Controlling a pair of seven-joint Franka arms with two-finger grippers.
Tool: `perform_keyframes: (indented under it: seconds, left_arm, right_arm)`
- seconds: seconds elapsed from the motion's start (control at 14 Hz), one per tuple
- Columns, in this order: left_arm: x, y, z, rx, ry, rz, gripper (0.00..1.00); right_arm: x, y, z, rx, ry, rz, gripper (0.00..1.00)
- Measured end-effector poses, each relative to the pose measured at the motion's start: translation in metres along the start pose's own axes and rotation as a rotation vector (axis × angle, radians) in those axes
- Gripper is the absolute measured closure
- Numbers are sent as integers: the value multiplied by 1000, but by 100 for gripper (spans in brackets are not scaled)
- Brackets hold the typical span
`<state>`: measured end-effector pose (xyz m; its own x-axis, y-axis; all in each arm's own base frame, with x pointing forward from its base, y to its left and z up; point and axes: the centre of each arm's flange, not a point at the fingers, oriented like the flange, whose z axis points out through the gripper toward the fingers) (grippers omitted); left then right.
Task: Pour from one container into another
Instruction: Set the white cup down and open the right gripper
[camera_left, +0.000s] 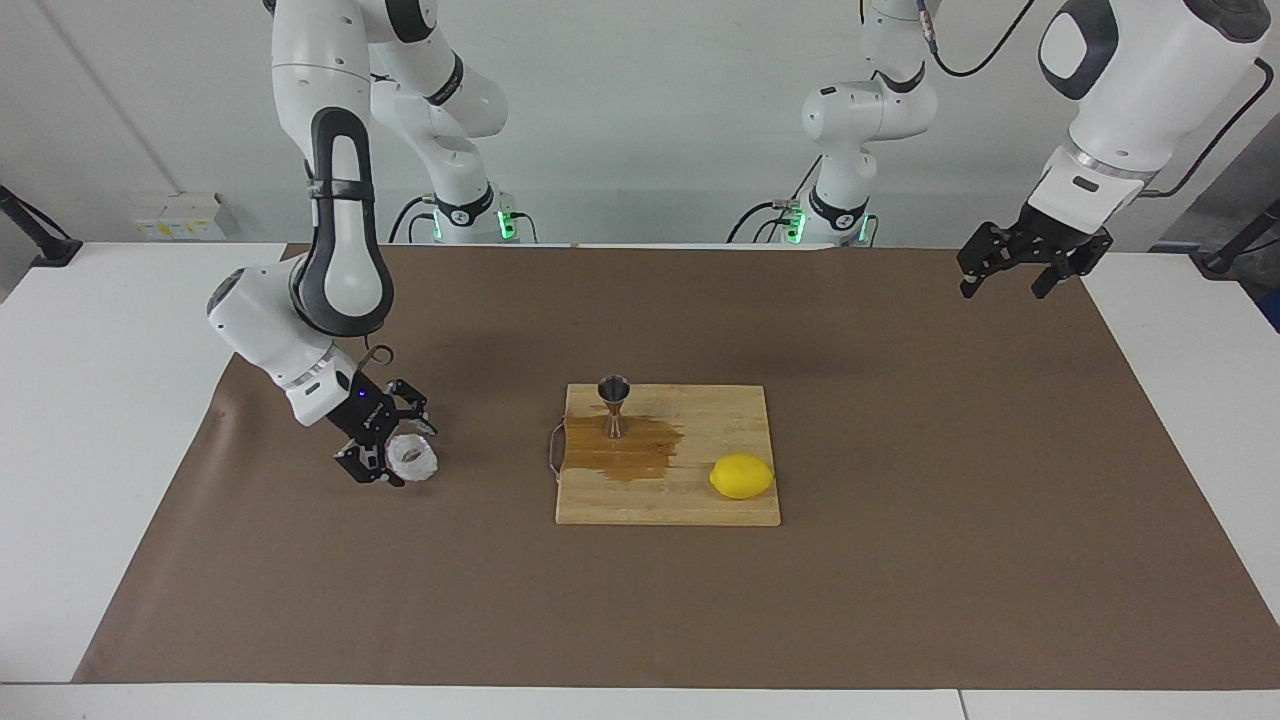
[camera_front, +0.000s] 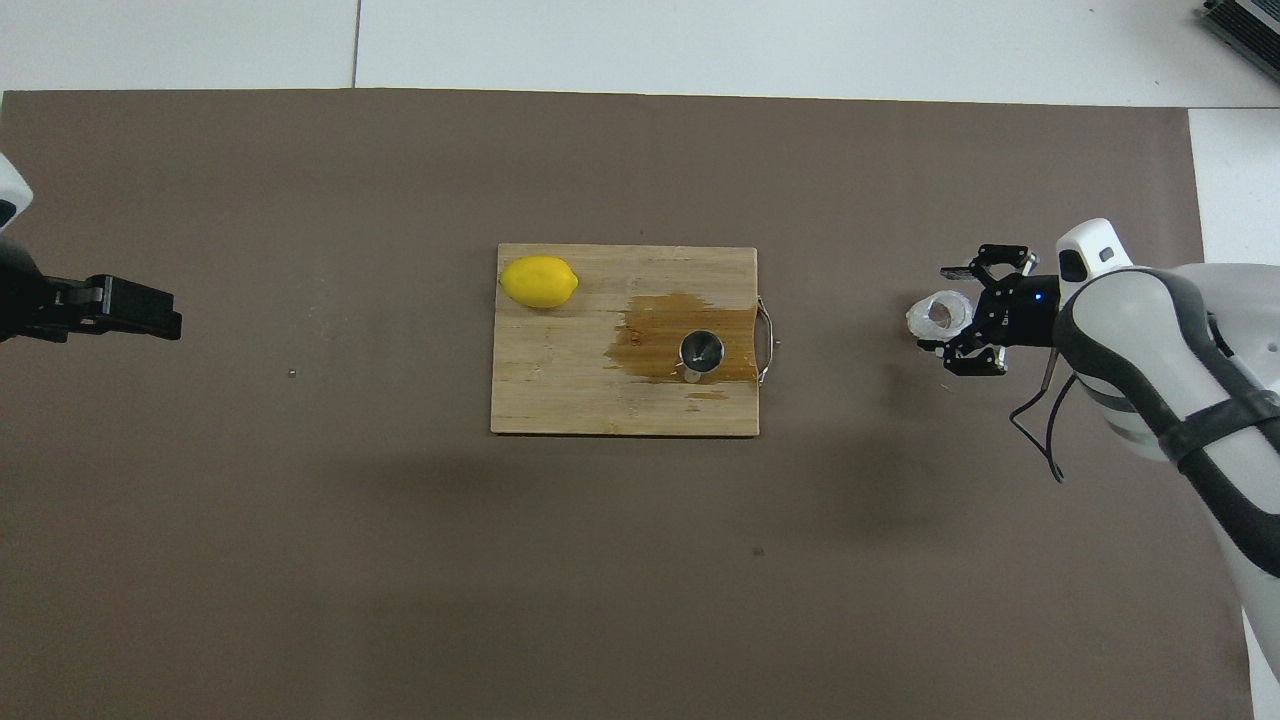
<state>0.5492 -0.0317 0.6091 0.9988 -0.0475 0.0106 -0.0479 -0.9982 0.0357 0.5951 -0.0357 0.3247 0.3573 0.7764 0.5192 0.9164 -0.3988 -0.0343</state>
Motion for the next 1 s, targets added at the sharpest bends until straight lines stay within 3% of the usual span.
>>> perform_keyframes:
  seconds: [0.29,0.57,1.0]
  left_arm:
    - [0,0,0,0,0,0,0]
    - [0,0,0,0,0,0,0]
    - [0,0,0,0,0,0,0]
  right_arm:
    - [20,-15,-35,27,-155,252,0]
    - [17,-23,-35,20,-289,567,0]
    - [28,-37,-30,-121,-559,908,0]
